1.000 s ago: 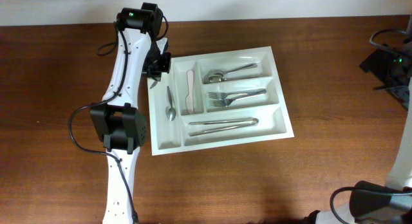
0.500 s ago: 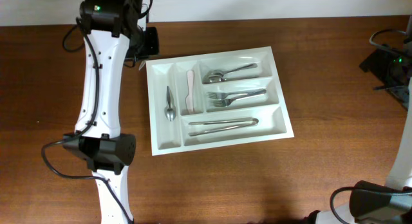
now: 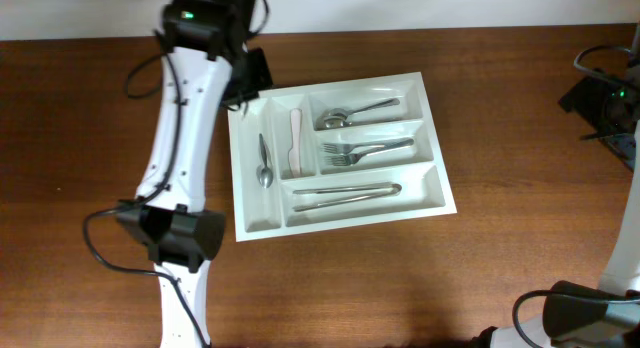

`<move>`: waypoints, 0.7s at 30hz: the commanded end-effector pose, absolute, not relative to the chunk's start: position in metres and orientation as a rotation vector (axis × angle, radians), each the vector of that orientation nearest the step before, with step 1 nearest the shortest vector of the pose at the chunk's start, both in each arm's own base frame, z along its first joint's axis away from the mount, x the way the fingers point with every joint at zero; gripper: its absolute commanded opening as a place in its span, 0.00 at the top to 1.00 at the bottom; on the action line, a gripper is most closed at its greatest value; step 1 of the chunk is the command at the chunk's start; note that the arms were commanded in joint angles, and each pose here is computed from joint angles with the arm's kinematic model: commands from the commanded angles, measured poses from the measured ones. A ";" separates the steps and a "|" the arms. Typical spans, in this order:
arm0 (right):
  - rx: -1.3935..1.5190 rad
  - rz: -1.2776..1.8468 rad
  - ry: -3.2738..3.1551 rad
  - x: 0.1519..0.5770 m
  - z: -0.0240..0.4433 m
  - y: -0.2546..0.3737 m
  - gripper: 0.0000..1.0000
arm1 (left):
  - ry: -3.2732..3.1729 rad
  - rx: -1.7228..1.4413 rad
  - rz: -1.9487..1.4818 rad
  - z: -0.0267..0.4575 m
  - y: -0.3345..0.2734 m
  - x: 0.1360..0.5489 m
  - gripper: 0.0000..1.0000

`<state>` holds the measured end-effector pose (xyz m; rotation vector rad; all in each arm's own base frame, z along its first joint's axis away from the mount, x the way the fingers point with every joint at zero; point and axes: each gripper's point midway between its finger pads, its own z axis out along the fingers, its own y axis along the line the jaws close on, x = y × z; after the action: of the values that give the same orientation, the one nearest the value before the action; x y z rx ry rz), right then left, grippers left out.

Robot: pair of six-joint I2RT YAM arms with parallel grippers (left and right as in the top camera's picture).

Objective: Pack container
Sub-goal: 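Carry the spoon with the left gripper into the tray's leftmost compartment, then lower the spoon beside the first spoon and open the left gripper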

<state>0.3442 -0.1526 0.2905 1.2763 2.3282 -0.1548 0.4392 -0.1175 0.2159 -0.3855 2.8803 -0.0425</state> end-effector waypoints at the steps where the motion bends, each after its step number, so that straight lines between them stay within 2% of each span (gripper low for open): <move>1: 1.276 -0.159 2.326 0.344 0.291 -0.154 0.01 | 2.916 -0.509 0.170 0.184 -0.109 0.429 0.98; 12: 1.276 -0.159 2.326 0.344 0.291 -0.154 0.01 | 3.041 -0.584 0.191 0.097 -0.118 0.418 0.98; 21: 1.276 -0.159 2.326 0.344 0.291 -0.154 0.01 | 3.063 -0.582 0.125 0.080 -0.127 0.417 0.98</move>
<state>0.3442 -0.1526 0.2905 1.2767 2.3280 -0.1547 0.4221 -0.1267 0.0852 -0.5609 3.0432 0.1318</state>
